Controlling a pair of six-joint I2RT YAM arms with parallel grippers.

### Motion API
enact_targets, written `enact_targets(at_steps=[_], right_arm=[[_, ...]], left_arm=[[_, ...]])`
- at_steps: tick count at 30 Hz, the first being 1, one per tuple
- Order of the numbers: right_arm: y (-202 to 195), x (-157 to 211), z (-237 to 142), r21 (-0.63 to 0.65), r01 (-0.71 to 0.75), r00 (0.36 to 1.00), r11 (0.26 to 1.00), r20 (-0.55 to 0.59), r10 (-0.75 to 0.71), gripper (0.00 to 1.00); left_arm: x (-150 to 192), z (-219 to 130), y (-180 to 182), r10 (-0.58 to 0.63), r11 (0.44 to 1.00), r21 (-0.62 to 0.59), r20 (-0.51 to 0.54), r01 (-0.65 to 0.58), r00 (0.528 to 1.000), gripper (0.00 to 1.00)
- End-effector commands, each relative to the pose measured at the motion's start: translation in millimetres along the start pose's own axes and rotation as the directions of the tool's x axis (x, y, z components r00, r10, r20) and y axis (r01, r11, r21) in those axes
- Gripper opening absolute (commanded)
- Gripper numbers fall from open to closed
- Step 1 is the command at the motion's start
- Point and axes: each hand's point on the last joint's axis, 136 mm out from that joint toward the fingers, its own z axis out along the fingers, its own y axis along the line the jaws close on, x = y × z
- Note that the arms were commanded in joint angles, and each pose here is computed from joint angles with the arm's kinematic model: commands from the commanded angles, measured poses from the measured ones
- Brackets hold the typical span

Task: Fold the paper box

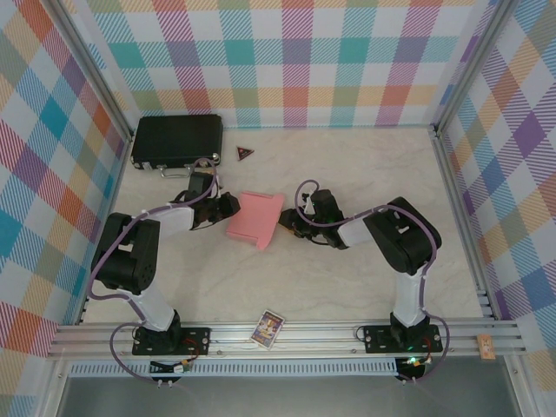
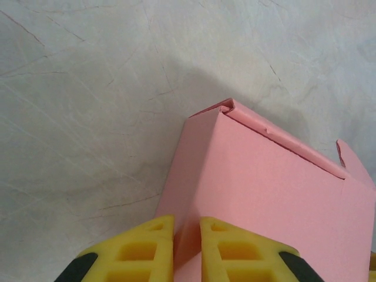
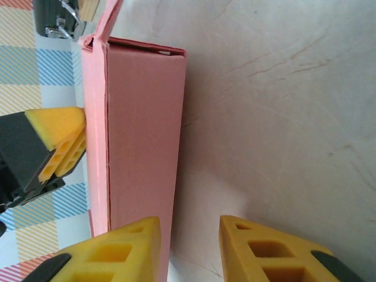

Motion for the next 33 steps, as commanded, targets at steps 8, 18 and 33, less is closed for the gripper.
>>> enact_targets(at_steps=[8, 18, 33], right_arm=[[44, 7, -7, -0.189, 0.086, 0.996, 0.978, 0.002, -0.087, 0.31], [-1, 10, -25, 0.049, 0.025, 0.998, 0.998, 0.051, -0.028, 0.32], [19, 18, -51, 0.054, 0.183, 0.983, 0.982, -0.010, -0.183, 0.59]], left_arm=[[53, 9, 4, -0.185, 0.977, 0.073, -0.167, 0.200, 0.968, 0.17], [42, -12, 6, -0.156, 0.987, 0.011, -0.110, 0.158, 0.982, 0.18], [22, -38, -12, -0.046, 0.998, 0.034, -0.048, 0.047, 0.998, 0.39]])
